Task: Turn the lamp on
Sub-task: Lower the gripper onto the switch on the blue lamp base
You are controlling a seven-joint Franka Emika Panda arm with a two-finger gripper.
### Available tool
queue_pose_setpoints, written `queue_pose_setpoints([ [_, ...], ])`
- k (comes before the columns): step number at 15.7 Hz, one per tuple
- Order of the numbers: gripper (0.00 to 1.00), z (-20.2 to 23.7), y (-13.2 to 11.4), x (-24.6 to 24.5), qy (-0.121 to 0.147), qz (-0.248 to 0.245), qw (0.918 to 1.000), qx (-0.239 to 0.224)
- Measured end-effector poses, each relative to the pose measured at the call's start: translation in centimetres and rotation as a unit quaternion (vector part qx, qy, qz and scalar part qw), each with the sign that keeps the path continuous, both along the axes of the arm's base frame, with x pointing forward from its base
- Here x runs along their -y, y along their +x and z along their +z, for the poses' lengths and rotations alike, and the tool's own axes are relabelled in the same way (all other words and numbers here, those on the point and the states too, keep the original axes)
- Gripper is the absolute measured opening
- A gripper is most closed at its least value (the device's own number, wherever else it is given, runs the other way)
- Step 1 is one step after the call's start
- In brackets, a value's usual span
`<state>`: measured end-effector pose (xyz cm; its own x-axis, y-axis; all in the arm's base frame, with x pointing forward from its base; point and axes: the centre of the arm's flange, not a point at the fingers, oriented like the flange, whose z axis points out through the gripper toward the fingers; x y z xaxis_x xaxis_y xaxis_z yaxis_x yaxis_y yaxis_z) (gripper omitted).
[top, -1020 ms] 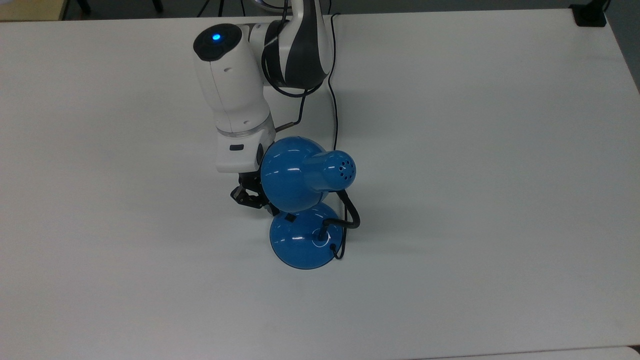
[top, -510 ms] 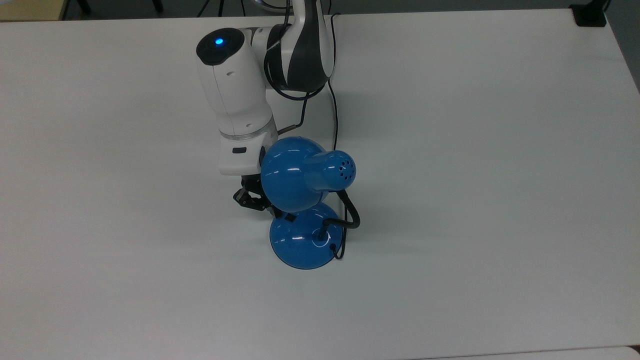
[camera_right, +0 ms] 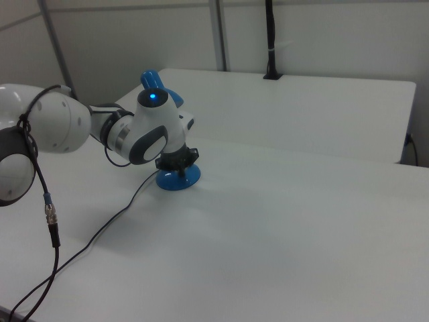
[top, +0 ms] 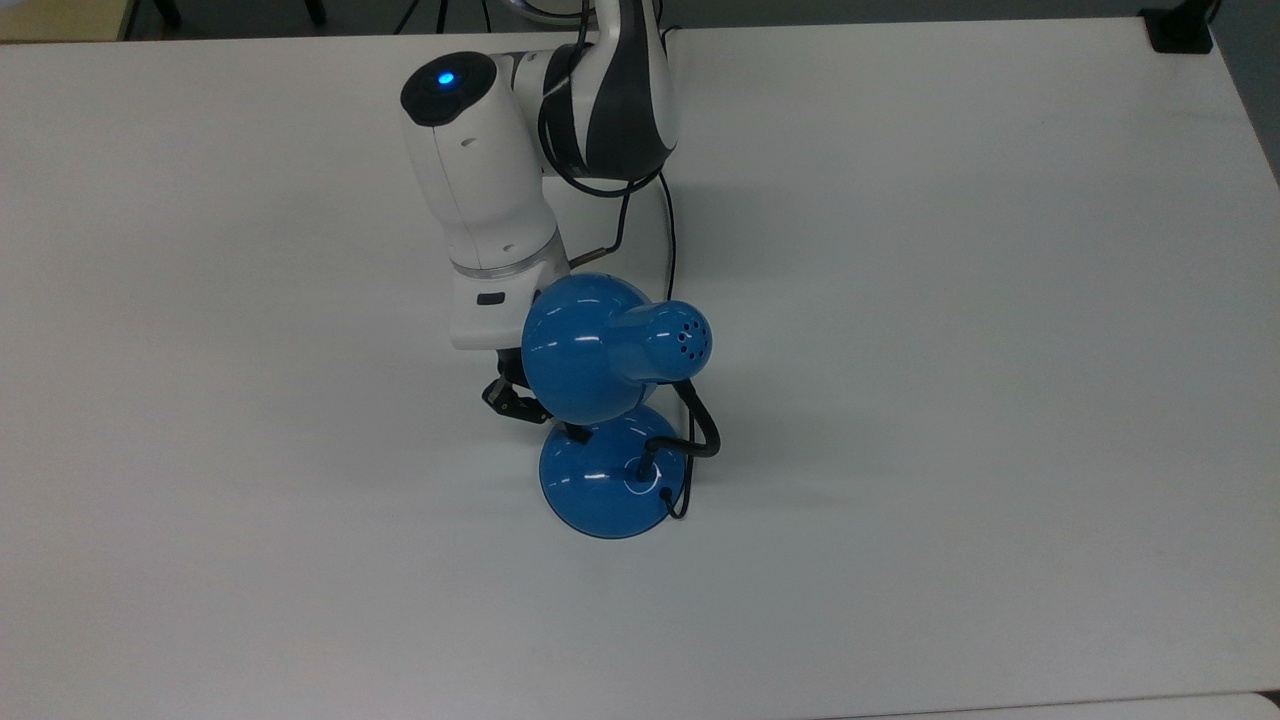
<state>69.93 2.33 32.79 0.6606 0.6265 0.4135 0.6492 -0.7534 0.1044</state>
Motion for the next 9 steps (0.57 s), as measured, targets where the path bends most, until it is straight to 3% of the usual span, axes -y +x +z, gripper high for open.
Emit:
queue_pose_setpoints([
  [9, 0.01, 0.2, 0.2, -1.7, 0.008, 0.007, 0.9999, 0.003],
])
